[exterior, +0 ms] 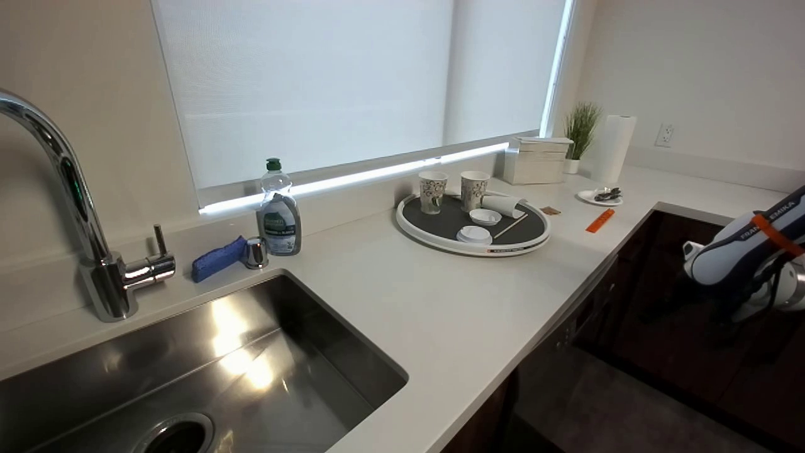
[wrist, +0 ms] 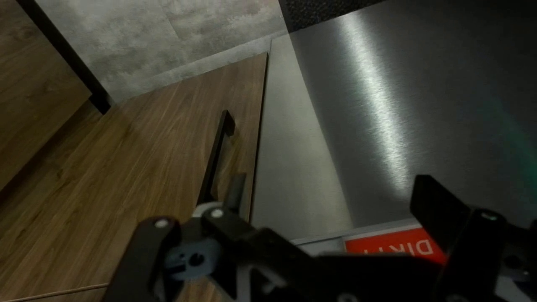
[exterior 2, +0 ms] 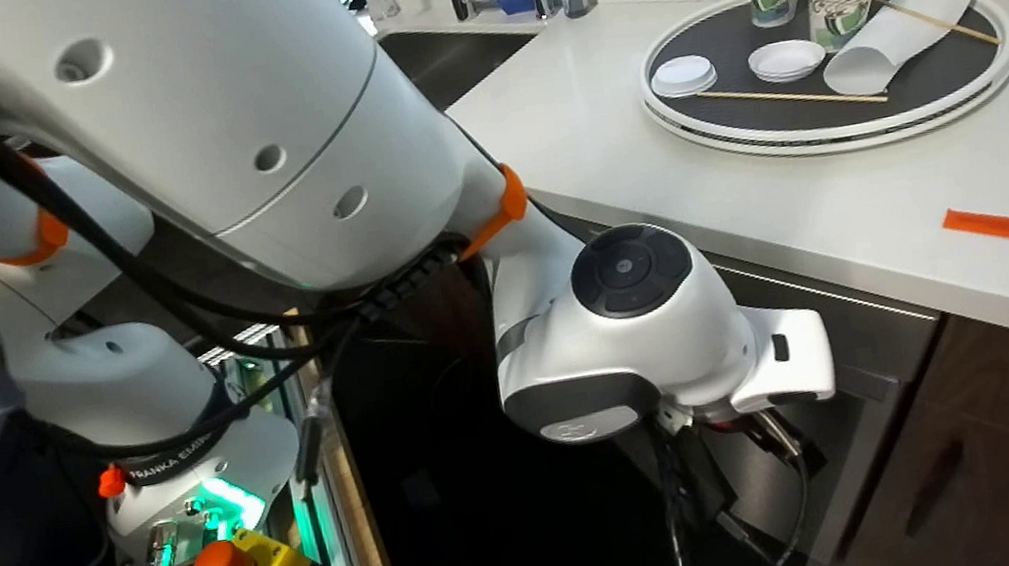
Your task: Press a button on the dishwasher
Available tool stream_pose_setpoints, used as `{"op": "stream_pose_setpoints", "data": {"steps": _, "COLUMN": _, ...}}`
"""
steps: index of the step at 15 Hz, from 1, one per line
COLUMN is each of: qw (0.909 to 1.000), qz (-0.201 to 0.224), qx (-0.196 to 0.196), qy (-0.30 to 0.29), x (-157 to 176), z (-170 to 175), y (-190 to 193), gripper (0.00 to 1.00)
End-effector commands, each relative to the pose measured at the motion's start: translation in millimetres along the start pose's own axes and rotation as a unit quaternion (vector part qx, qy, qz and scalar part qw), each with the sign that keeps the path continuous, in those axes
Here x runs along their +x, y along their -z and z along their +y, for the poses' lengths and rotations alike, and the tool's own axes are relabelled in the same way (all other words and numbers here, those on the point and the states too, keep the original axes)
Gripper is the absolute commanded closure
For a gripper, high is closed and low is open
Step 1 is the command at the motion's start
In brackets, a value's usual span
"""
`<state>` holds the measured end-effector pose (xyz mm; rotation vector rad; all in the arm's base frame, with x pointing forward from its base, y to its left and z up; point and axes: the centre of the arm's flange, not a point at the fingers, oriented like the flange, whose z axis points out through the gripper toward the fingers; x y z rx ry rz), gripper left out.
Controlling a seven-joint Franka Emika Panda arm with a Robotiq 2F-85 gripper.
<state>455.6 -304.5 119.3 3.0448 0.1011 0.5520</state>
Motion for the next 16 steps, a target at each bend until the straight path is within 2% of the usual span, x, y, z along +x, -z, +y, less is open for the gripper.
{"op": "stream_pose_setpoints", "data": {"steps": 1, "qw": 0.9998, "qz": -0.009, "qx": 0.009, "qy": 0.014, "x": -13.6, "z": -5.6, "y": 20.7, "gripper": 0.00}}
{"op": "stream_pose_setpoints", "data": {"steps": 9, "qw": 0.9989, "qz": 0.001, "qx": 0.018, "qy": 0.044, "x": -21.3, "z": -23.5, "y": 39.9, "gripper": 0.00}}
{"op": "stream_pose_setpoints", "data": {"steps": 14, "qw": 0.9984, "qz": 0.002, "qx": 0.009, "qy": 0.056, "x": -25.1, "z": -27.0, "y": 51.1, "gripper": 0.00}}
{"op": "stream_pose_setpoints", "data": {"steps": 15, "qw": 0.9989, "qz": 0.001, "qx": 0.013, "qy": 0.045, "x": -16.7, "z": -22.6, "y": 36.3, "gripper": 0.00}}
{"op": "stream_pose_setpoints", "data": {"steps": 16, "qw": 0.9989, "qz": 0.001, "qx": 0.012, "qy": 0.046, "x": -17.2, "z": -22.5, "y": 38.7, "gripper": 0.00}}
